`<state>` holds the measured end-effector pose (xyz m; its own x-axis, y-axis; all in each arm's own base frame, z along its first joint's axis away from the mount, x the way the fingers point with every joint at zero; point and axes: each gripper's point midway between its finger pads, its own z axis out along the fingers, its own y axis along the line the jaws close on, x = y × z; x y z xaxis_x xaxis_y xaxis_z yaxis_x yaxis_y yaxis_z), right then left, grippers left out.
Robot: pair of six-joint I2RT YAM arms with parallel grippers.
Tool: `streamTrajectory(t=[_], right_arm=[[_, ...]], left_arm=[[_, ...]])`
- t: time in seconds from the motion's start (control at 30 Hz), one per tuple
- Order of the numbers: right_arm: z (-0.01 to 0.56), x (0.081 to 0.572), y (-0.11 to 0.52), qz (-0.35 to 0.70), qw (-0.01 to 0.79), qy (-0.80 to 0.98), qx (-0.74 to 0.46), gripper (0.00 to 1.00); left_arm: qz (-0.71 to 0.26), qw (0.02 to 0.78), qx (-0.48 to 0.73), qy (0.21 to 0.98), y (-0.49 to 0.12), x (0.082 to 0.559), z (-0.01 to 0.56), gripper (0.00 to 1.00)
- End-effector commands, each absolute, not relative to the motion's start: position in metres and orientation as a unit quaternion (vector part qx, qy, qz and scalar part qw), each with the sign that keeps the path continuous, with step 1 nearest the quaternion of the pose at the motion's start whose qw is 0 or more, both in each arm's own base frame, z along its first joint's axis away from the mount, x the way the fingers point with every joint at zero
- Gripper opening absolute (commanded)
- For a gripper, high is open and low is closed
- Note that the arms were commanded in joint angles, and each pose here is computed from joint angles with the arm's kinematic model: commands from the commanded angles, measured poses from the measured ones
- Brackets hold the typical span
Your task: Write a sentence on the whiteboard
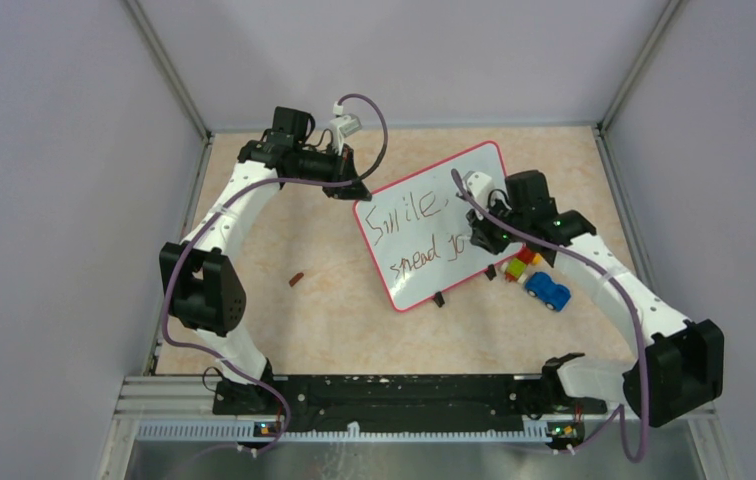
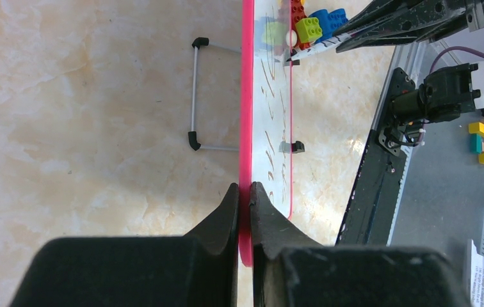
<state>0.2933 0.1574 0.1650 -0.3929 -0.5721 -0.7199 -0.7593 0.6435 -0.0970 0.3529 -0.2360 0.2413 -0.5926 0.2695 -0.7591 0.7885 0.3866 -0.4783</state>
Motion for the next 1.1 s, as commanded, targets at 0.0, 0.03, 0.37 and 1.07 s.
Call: streamTrajectory(t=[0.0, 0.03, 0.37, 1.07], right_arm=[[0.187, 0.29, 0.151, 0.14, 0.4, 0.816, -0.392, 0.0], [0.186, 0.289, 0.147, 0.14, 0.399, 0.819, -0.389, 0.0], [0.176, 0.293, 0.13, 0.136, 0.394, 0.829, -0.372, 0.0], [0.171, 0.287, 0.134, 0.164, 0.391, 0.834, -0.354, 0.0]], left_arm=[[-0.44, 0.248, 0.336, 0.795, -0.24, 0.337, 0.217, 0.0], [-0.44, 0.247, 0.336, 0.795, -0.24, 0.337, 0.217, 0.0], [-0.441, 0.246, 0.335, 0.795, -0.24, 0.336, 0.215, 0.0], [-0.439, 0.244, 0.334, 0.798, -0.24, 0.334, 0.211, 0.0]])
